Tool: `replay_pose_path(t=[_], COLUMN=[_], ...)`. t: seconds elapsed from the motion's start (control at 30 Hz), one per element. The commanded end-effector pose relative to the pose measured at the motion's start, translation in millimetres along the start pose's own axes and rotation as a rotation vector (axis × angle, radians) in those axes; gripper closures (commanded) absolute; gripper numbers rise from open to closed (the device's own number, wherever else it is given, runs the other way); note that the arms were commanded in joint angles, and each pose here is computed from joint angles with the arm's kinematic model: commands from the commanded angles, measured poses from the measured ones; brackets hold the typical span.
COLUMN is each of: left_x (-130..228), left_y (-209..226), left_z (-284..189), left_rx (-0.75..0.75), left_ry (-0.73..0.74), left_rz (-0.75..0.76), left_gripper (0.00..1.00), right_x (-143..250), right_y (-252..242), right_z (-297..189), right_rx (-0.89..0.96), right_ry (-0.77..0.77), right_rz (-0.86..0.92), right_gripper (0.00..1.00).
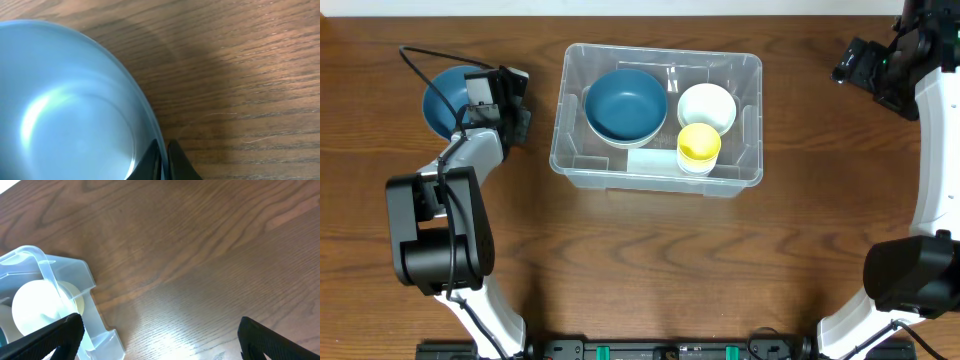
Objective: Pack container
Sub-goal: 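Release and move the left gripper to the remaining teal bowl, grasp it, then carry the second teal bowl into the bin and stack it on the bowls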
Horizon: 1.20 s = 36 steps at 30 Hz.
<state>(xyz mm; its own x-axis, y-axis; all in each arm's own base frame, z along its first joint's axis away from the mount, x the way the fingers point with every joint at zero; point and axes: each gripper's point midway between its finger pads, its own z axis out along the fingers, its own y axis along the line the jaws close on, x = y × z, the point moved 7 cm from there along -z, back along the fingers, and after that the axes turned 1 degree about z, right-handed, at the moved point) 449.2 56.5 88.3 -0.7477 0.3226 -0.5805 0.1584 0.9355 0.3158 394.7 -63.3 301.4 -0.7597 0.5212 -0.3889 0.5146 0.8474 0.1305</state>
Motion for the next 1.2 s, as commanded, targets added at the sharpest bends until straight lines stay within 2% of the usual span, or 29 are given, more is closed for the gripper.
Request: replay_pose_path(t=[0.0,0.23,0.47,0.67,0.9,1.17], left_x=[-1,-26,-55,-64,-94,-111], left_y=[6,21,41,29,-30,-129], left_z=[-4,-49,-139,-210,-266,-269], left_rx=[-0.034,-0.069,-0.118,-0.101,0.047,0.257], left_ry=[0.001,-0.072,-0.213,-0.294,-0.482,-0.53], left_rz=[-0.075,-0.096,-0.214,-0.188,-0.07,0.157], left_gripper=[0.94,0.94,0.94,0.94,0.94,0.94], right_x=[-2,-2,-2,-2,-2,-2], right_y=[-1,-1,-1,-1,-1,-1], right_z=[-10,-10,-10,-10,-10,-10], right_rx=[-0.003,-0.003,-0.004,-0.004,-0.003,-0.003], right_ry=[-0.028,-0.028,-0.028,-0.028,-0.028,-0.028], right_rz=[0.0,0.0,0.0,0.0,0.0,0.0], right_gripper=[0.01,0.01,0.01,0.01,0.01,0.01])
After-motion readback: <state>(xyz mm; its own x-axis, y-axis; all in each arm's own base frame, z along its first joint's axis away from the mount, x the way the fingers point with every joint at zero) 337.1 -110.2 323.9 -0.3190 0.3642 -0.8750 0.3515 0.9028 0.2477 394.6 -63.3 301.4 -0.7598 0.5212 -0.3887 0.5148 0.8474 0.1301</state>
